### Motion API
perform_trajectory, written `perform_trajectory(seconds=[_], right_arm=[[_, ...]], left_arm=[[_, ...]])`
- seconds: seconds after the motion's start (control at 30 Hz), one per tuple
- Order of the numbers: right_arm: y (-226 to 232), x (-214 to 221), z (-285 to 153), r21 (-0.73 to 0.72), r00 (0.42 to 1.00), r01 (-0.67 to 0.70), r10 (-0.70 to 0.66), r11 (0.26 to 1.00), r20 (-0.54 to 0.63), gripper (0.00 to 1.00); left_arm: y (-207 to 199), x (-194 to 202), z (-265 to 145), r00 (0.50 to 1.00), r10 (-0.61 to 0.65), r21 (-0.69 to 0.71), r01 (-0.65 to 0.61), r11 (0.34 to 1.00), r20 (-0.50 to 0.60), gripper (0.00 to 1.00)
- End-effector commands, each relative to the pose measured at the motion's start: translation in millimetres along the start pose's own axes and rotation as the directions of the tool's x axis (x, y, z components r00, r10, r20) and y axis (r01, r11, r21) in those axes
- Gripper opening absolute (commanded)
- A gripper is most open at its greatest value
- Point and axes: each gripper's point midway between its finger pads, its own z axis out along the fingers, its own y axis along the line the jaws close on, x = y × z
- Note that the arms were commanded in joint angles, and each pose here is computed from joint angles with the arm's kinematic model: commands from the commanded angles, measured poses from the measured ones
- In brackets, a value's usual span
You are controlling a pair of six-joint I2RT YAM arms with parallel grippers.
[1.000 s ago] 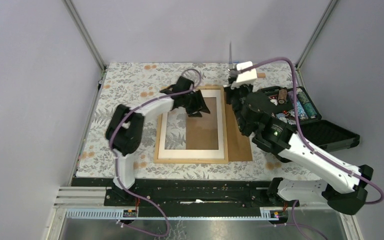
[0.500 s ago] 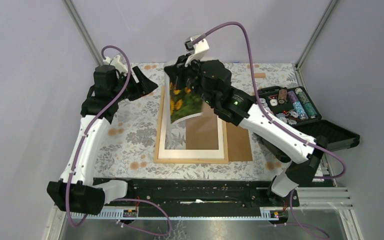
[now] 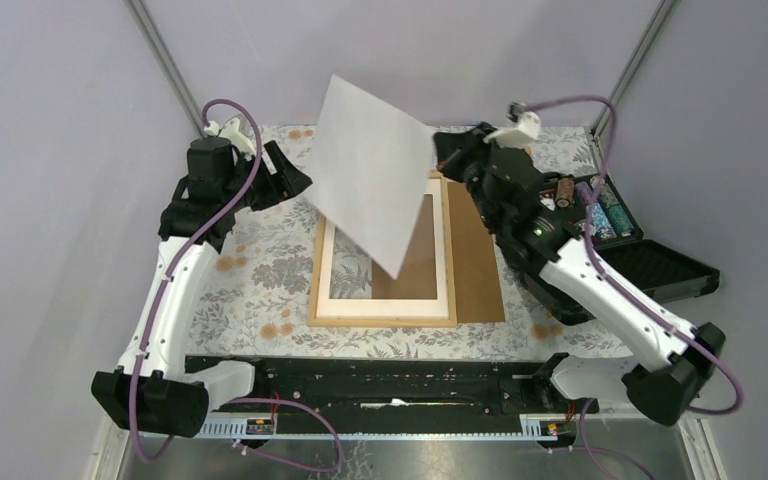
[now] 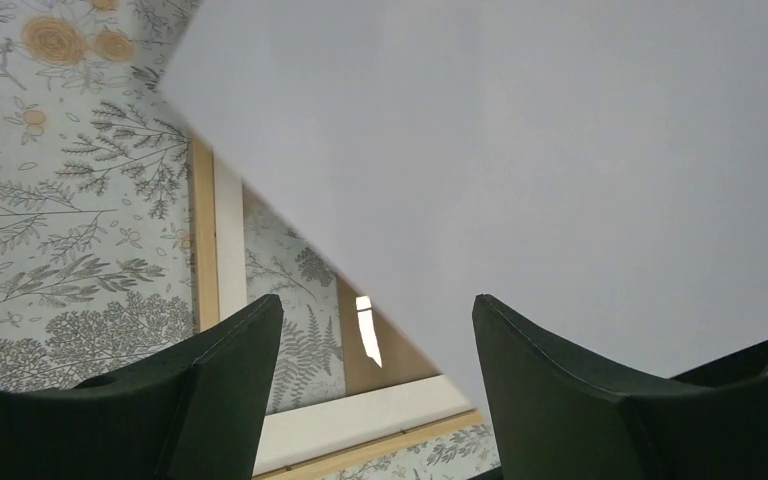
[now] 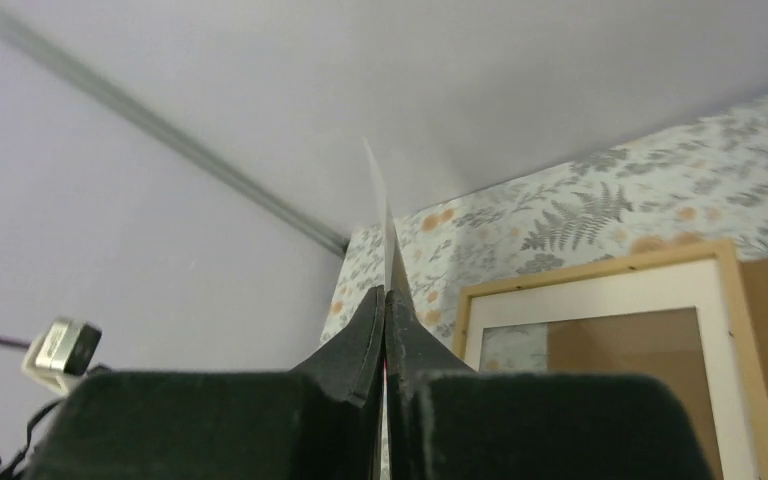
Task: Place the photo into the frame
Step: Turn over the photo from the photo frame.
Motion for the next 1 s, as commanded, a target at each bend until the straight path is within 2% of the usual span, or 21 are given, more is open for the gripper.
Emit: perform_trajectory(seconds=[0.0, 0.17, 0.3, 0.4, 0.43, 0.5, 0.6, 0.67, 0.73, 0.83, 0.9, 0.97], right_arm=[[-57.1, -2.5, -15.0, 0.185, 0.979, -0.180, 0.159, 0.966, 0.125, 0.00], [-139.5, 74.4, -33.3, 0.348, 0.981, -0.190, 0.170, 0.918, 0.090, 0.00], [-181.4, 93.7, -50.3, 0.433, 0.986, -0.159, 0.122, 0.887, 0.112, 0.00], [-196.5, 103.7, -68.1, 0.475, 0.995, -0.100, 0.083, 0.875, 0.057, 0.01], [-200.4, 106.5, -73.5, 0.483, 0.997, -0.074, 0.066, 0.872, 0.033, 0.04], [-202.5, 111.8, -80.5, 0.480, 0.999, -0.023, 0.039, 0.877, -0.023, 0.17], [-194.6, 131.5, -85.9, 0.429, 0.985, 0.055, 0.021, 0.902, -0.170, 0.34], [-179.5, 149.1, -89.8, 0.333, 0.960, 0.075, 0.022, 0.940, -0.278, 0.40], [-161.1, 164.4, -93.5, 0.209, 0.933, 0.068, 0.012, 0.975, -0.360, 0.51], [-148.3, 190.6, -107.6, 0.097, 0.859, 0.080, -0.019, 0.992, -0.512, 0.56], [-138.5, 212.7, -124.8, 0.005, 0.764, 0.066, -0.047, 0.998, -0.643, 0.62], [-127.3, 230.6, -144.0, -0.079, 0.640, 0.040, -0.086, 0.996, -0.764, 0.67]], left_arm=[[-12.9, -4.0, 8.6, 1.000, -0.004, 0.079, 0.004, 0.997, 0.003, 0.74], [-6.0, 6.0, 15.5, 1.000, -0.013, 0.068, 0.014, 0.998, -0.024, 0.75], [2.5, 25.3, 26.6, 0.997, -0.023, 0.057, 0.027, 0.998, -0.078, 0.75], [6.2, 38.3, 33.8, 0.993, -0.024, 0.045, 0.029, 0.999, -0.113, 0.75], [6.0, 41.9, 36.1, 0.993, -0.022, 0.045, 0.028, 0.999, -0.119, 0.75], [5.9, 49.2, 40.6, 0.991, -0.021, 0.045, 0.027, 0.999, -0.132, 0.75], [7.4, 58.8, 49.1, 0.987, -0.024, 0.039, 0.030, 0.999, -0.156, 0.75], [8.7, 64.3, 54.4, 0.984, -0.027, 0.034, 0.034, 0.999, -0.174, 0.75], [8.4, 67.7, 56.9, 0.982, -0.025, 0.034, 0.032, 0.999, -0.185, 0.75], [10.8, 69.3, 58.7, 0.982, -0.019, 0.022, 0.024, 0.999, -0.186, 0.75], [12.4, 70.1, 58.9, 0.983, -0.015, 0.018, 0.019, 1.000, -0.185, 0.75], [15.2, 71.6, 59.9, 0.982, -0.010, 0.009, 0.012, 1.000, -0.190, 0.75]])
